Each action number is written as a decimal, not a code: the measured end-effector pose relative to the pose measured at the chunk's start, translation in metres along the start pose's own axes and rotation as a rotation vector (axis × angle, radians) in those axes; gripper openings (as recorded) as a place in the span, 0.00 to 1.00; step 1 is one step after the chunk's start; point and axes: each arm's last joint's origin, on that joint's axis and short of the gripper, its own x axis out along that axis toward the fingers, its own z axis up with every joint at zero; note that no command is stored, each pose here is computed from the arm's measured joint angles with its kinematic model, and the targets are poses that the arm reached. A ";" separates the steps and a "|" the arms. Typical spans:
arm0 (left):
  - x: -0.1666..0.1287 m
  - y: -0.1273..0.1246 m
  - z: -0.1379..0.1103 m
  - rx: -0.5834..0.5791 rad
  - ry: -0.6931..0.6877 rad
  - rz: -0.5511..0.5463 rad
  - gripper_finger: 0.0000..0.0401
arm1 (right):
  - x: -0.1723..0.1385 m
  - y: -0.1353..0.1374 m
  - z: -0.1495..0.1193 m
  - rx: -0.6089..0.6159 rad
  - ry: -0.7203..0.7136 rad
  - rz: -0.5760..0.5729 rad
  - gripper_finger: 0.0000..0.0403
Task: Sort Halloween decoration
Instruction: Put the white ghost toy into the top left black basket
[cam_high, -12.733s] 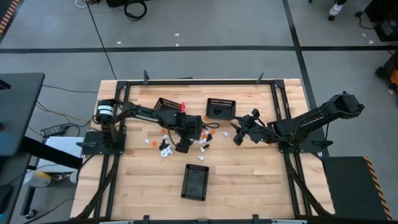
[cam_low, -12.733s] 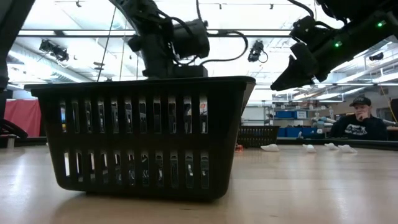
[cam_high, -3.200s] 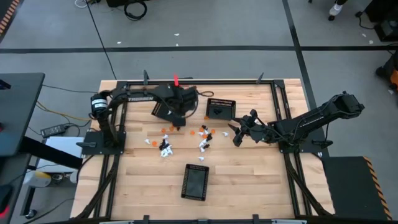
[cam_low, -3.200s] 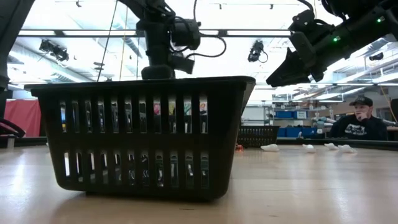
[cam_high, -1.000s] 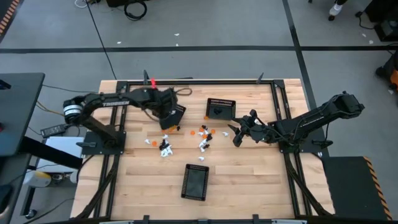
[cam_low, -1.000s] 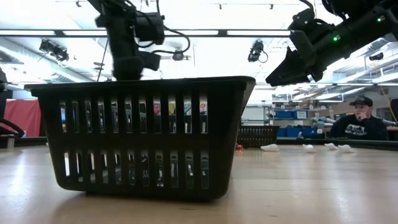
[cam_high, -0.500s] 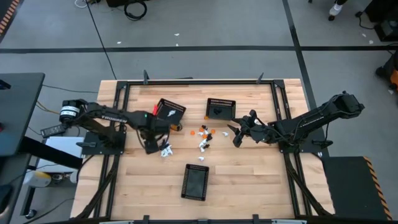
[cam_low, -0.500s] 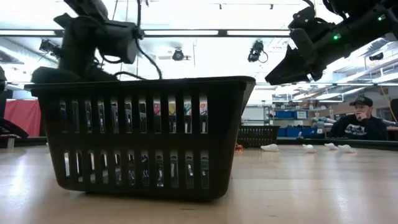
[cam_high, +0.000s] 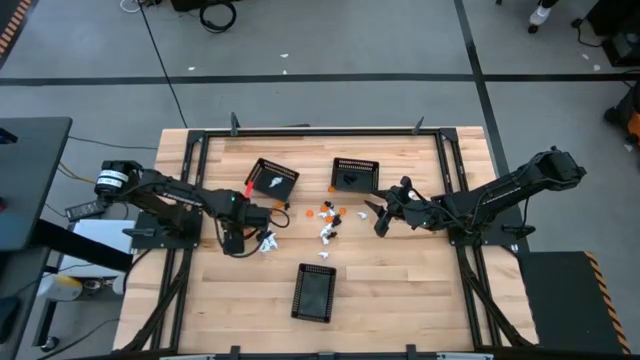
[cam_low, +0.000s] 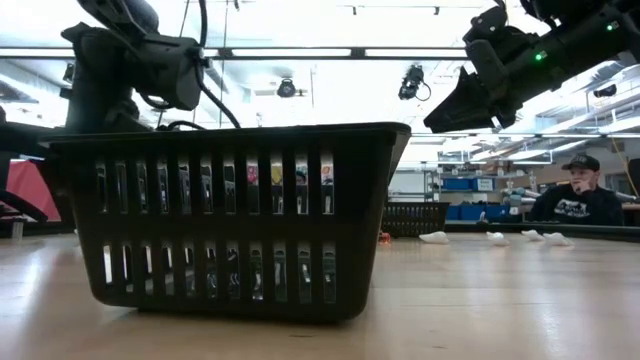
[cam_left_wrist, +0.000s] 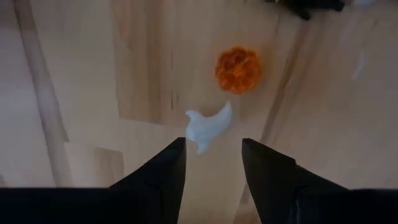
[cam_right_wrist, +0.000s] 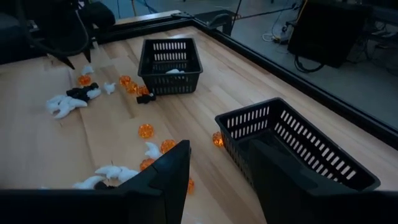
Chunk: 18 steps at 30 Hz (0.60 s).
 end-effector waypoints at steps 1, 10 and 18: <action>0.000 0.000 0.001 -0.022 -0.010 -0.002 0.42 | 0.000 0.000 0.000 0.000 0.000 0.001 0.42; 0.001 0.001 0.008 -0.090 -0.058 -0.027 0.42 | 0.000 0.000 0.001 0.008 -0.007 0.003 0.42; -0.023 -0.003 0.029 -0.075 -0.174 -0.090 0.39 | 0.000 0.000 0.001 0.009 -0.008 0.003 0.42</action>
